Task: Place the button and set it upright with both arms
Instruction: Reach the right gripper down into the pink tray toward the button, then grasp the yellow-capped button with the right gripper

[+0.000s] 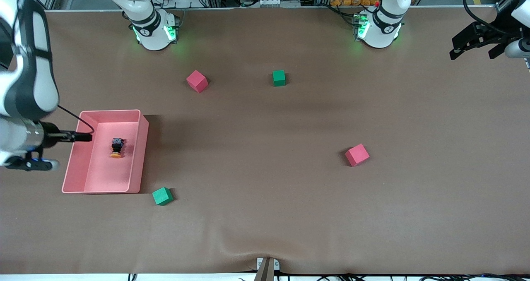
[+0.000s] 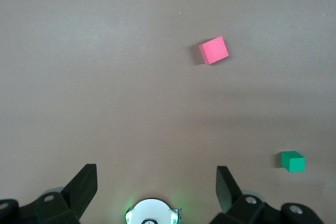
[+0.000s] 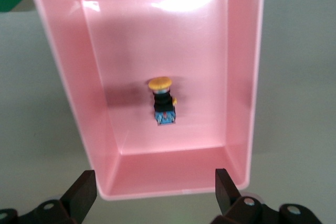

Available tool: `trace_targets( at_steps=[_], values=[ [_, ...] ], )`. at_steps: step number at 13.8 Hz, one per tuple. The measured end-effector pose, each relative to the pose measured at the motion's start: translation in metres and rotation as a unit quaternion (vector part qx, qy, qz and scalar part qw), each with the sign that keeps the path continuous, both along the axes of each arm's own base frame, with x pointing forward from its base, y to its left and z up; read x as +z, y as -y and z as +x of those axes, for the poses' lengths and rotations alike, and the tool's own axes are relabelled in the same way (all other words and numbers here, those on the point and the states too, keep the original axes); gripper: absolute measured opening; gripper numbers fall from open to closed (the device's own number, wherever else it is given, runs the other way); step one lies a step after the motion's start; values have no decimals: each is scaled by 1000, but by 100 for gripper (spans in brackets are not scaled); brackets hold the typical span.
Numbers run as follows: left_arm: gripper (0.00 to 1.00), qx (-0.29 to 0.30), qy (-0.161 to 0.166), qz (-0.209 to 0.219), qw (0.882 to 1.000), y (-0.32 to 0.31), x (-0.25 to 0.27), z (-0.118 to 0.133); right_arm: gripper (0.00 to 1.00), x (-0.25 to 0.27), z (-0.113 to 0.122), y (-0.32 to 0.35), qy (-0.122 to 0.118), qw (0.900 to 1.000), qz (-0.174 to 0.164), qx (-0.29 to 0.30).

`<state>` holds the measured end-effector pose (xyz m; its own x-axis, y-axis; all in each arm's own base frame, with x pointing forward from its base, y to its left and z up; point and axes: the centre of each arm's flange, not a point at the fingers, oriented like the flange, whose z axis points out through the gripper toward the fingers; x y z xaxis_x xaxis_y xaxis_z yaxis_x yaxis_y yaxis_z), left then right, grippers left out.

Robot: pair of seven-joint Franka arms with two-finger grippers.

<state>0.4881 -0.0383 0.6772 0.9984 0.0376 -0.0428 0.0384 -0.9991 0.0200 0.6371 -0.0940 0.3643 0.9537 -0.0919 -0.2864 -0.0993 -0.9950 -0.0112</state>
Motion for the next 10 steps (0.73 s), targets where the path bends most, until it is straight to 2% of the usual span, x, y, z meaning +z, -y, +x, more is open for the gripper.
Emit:
trace_targets(
  at_steps=[2, 5, 10],
  values=[
    [100, 7, 0, 0, 1000, -8, 0, 1, 100, -46, 1, 7, 20, 1000, 11, -17],
    [100, 7, 0, 0, 1000, -8, 0, 1, 100, -92, -10, 7, 53, 998, 5, -20],
    [100, 6, 0, 0, 1000, -7, 1, 0, 100, -129, -17, 7, 57, 998, 1, -21]
  ],
)
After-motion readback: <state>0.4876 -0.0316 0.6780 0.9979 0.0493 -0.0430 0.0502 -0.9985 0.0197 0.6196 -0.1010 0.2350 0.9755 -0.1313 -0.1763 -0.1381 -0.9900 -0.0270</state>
